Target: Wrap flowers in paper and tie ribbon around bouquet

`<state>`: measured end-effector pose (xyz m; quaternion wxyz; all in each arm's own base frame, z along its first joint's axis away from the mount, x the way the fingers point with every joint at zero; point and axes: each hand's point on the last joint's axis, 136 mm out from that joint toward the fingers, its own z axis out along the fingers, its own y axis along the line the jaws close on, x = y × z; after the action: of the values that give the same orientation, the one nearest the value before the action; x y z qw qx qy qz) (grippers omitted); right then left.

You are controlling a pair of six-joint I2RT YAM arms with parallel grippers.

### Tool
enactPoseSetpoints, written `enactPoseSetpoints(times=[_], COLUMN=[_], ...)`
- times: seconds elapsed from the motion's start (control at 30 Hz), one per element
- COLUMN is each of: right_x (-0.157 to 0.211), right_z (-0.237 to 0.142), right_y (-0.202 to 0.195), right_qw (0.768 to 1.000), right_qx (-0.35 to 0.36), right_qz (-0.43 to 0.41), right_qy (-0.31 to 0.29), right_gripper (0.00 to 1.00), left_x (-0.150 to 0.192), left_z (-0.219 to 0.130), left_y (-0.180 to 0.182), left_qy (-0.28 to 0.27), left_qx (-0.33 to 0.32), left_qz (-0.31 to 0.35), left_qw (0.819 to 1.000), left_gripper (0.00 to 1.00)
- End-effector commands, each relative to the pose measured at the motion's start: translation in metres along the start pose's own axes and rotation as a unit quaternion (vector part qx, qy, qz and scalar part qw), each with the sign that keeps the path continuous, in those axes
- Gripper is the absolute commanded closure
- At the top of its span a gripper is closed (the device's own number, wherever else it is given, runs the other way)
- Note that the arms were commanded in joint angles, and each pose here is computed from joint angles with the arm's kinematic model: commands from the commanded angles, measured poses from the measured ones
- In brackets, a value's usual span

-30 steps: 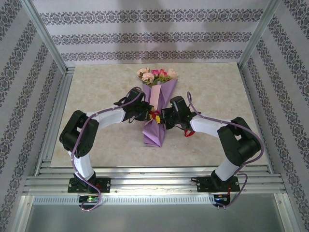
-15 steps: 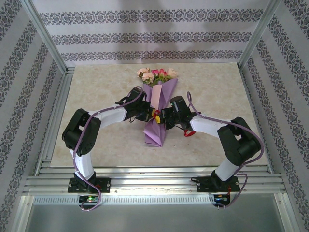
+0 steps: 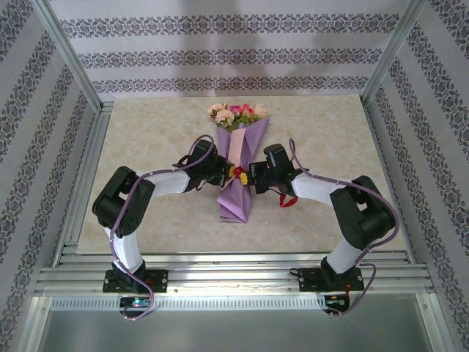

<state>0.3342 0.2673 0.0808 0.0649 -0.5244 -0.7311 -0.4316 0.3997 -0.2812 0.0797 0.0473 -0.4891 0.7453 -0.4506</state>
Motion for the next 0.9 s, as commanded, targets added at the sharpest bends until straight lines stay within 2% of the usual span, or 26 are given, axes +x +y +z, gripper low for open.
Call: enactPoseSetpoints(times=[0.0,0.37,0.63,0.87], right_x=[0.007,0.018,0.009,0.0], right_z=[0.0,-0.025,-0.026,-0.002], right_y=[0.008,0.035,0.063,0.05], right_qw=[1.0,0.999,0.997,0.998], right_qx=[-0.003,-0.037,-0.066,-0.04], right_qz=[0.0,-0.017,-0.012,0.014], right_qy=[0.015,-0.01,-0.042,-0.044], right_gripper=[1.0,0.78,0.76,0.73], left_x=[0.001,0.003,0.002,0.002], left_z=[-0.012,-0.013,-0.012,-0.012], left_y=[-0.032,-0.029,-0.027,-0.027], left_qy=[0.0,0.006,0.006,0.006], left_qx=[0.068,0.08,0.075,0.073], left_qz=[0.007,0.005,0.002,0.002], left_qw=[0.998,0.997,0.997,0.997], left_gripper=[1.0,1.0,1.0,1.0])
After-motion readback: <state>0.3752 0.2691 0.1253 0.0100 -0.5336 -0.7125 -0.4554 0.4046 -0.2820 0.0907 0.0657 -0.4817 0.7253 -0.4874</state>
